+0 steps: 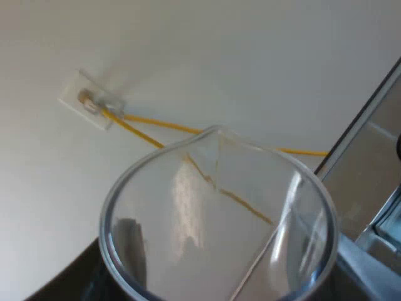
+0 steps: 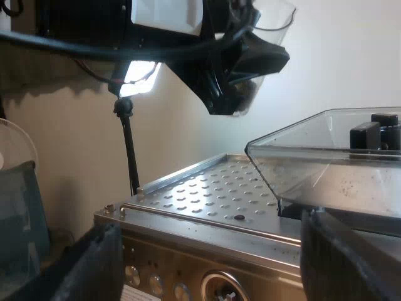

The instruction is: Pour the beans into the coffee machine

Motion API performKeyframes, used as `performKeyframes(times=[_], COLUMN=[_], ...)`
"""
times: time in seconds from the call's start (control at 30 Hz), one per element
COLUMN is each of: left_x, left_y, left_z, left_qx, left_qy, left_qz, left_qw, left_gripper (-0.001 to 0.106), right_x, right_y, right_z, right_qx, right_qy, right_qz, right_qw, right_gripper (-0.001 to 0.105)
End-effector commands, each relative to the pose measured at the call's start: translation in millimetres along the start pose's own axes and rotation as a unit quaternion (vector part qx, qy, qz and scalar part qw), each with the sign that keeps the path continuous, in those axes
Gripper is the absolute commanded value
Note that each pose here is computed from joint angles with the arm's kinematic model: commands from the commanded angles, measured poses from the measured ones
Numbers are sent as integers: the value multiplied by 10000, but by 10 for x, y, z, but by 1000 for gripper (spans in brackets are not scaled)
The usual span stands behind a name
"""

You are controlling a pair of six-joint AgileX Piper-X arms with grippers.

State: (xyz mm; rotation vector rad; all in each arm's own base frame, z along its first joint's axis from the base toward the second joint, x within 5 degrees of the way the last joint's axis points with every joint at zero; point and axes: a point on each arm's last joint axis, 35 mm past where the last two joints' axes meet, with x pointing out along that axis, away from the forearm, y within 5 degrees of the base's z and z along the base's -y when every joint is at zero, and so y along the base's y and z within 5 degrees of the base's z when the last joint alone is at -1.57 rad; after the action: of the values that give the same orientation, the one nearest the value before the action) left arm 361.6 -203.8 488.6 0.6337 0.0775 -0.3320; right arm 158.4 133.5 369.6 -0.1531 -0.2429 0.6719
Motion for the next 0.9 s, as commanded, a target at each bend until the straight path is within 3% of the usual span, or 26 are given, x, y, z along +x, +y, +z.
performKeyframes(times=[0.03, 0.3, 0.57, 0.9], left_x=[-29, 72, 78, 78], left_y=[11, -90, -96, -95], left_z=[75, 60, 57, 60], left_qx=[557, 1715, 2846, 3502], left_qy=[-130, -148, -145, -155], left_qz=[137, 92, 91, 103], left_qw=[9983, 9850, 9585, 9365], left_gripper=[37, 37, 37, 37], right_x=[-14, -14, -14, -14], right_y=[-6, -4, -4, -4], right_z=[58, 58, 58, 58], right_qx=[22, 19, 19, 25], right_qy=[-116, -123, -123, -123], right_qz=[-14, 18, 18, 18], right_qw=[9999, 9999, 9999, 9999], right_gripper=[62, 62, 62, 62])
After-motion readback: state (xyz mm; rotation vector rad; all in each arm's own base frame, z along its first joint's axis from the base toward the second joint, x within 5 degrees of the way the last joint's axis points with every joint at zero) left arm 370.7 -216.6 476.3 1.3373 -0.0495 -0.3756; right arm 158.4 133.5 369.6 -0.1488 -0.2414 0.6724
